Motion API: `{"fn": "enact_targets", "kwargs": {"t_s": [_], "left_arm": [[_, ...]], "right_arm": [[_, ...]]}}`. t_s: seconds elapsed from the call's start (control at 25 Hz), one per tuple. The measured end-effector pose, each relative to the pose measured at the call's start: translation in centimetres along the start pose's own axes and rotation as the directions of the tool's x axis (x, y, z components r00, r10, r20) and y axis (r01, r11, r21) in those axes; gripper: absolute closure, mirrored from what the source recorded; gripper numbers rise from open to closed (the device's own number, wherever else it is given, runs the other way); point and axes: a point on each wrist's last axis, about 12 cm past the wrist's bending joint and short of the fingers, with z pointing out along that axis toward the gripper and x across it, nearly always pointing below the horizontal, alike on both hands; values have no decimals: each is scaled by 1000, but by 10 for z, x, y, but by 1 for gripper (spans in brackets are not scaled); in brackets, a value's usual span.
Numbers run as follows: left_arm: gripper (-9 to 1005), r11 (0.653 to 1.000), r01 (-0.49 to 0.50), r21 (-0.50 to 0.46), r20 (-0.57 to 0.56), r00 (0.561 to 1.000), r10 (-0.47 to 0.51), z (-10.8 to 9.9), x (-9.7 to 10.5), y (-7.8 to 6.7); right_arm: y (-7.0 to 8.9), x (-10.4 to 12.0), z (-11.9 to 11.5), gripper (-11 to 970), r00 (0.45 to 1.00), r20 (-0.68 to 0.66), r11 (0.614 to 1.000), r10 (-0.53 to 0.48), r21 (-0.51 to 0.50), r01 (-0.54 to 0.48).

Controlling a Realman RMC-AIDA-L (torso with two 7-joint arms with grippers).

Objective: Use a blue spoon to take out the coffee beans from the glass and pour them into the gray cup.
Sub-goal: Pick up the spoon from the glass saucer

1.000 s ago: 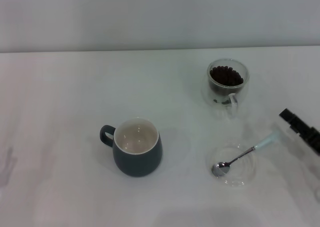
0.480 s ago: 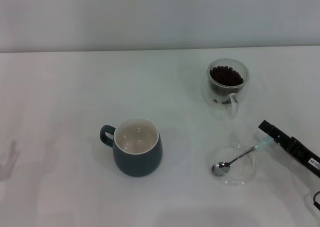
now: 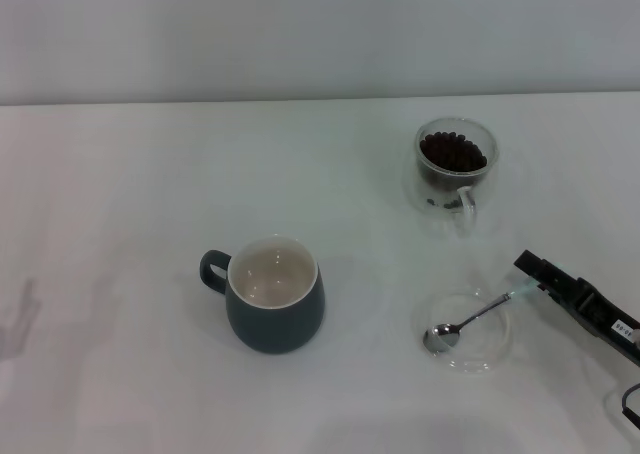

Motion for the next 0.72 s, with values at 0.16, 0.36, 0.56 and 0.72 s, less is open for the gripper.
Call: {"fn": "enact_targets", "kwargs": {"t_s": [0.16,0.36,0.56,0.72], "left_arm": [[103,1000,0,4,6,1000,0,2,-1,0],[103,1000,3,2,9,1000,-3,2,-2,0],[103,1000,6,1,9,1000,-6,1,-1,0],[103,1000,8,-1,8,1000,-8,0,-1,0]], "right_arm": [[-2,0,0,357,996,-3,996,84,19,-84],[-1,0,-2,678,996,-2,996,88,7,-88],[2,-2,-4,803,996,4,996,89,-30,-89],[8,-6,-5,803,996,23,992,91,-85,-89]]}}
